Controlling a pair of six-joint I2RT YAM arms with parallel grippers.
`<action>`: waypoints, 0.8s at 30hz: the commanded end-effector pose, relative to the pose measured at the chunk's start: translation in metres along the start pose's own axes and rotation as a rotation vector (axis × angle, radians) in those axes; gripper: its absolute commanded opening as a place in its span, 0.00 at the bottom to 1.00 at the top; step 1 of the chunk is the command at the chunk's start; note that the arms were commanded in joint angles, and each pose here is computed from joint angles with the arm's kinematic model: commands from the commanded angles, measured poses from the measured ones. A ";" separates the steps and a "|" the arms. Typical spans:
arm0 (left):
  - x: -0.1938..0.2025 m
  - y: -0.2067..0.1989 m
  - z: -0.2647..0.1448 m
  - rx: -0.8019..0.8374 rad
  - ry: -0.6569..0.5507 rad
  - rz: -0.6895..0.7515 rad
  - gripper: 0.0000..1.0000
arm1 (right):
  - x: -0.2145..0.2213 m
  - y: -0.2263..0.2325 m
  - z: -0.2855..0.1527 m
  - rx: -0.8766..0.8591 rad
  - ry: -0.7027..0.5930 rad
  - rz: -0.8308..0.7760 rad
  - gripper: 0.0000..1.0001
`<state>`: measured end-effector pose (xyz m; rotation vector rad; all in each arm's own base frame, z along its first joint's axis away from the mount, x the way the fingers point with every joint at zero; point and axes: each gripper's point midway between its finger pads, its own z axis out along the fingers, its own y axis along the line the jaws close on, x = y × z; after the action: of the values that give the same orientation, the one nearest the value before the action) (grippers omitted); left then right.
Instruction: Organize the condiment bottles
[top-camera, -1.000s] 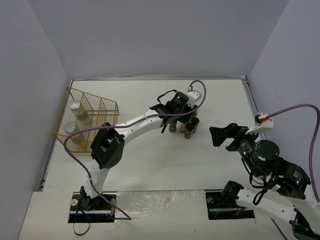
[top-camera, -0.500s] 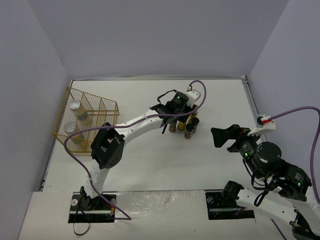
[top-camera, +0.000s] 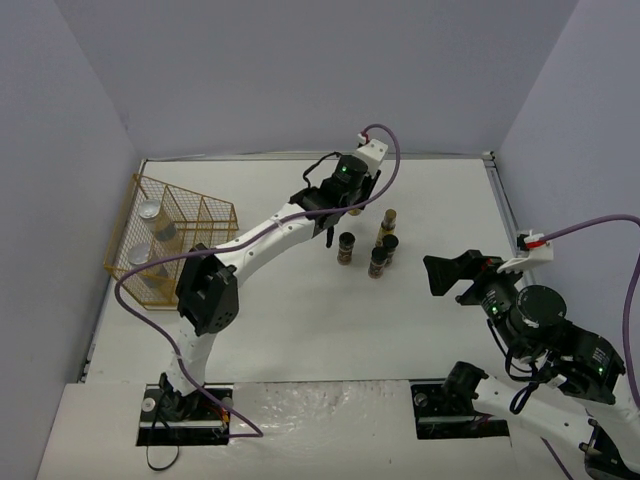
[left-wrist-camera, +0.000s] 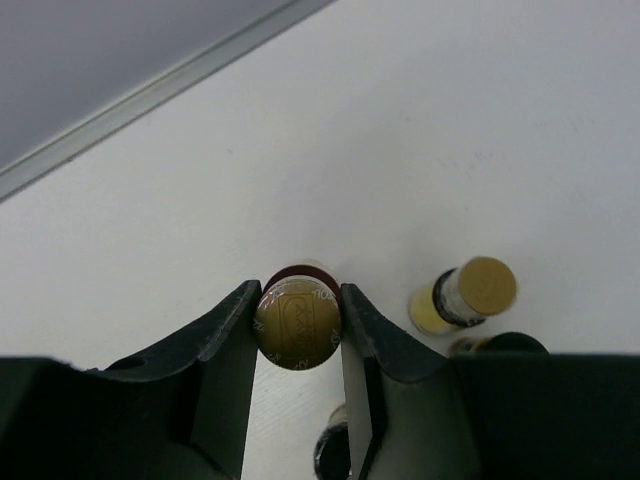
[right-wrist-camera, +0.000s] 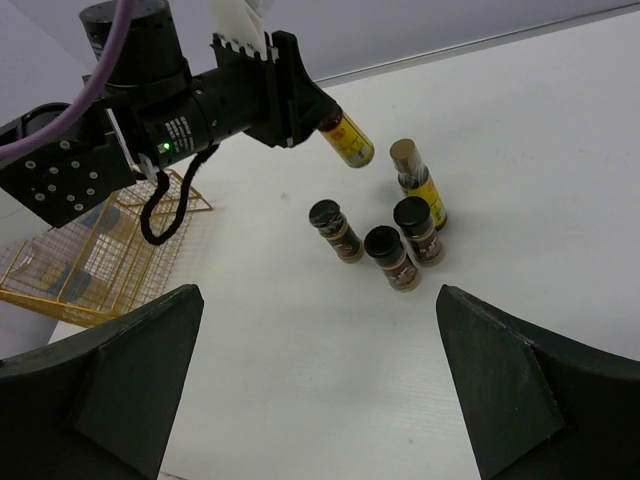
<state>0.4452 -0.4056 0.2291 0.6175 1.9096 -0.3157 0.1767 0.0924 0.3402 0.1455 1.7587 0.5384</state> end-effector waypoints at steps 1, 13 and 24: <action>-0.126 0.059 -0.080 -0.191 -0.313 -0.076 0.00 | -0.020 0.008 -0.002 -0.026 -0.063 0.026 1.00; -0.077 0.191 -0.200 -0.519 -0.186 -0.213 0.00 | -0.008 0.027 0.021 -0.037 0.016 -0.113 1.00; -0.022 0.281 -0.311 -0.815 -0.103 -0.309 0.00 | 0.013 0.054 0.045 -0.120 0.080 -0.206 1.00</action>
<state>0.3868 -0.0813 0.3659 -0.0663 1.9017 0.1803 0.1975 0.1362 0.3257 -0.1015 1.8537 0.4382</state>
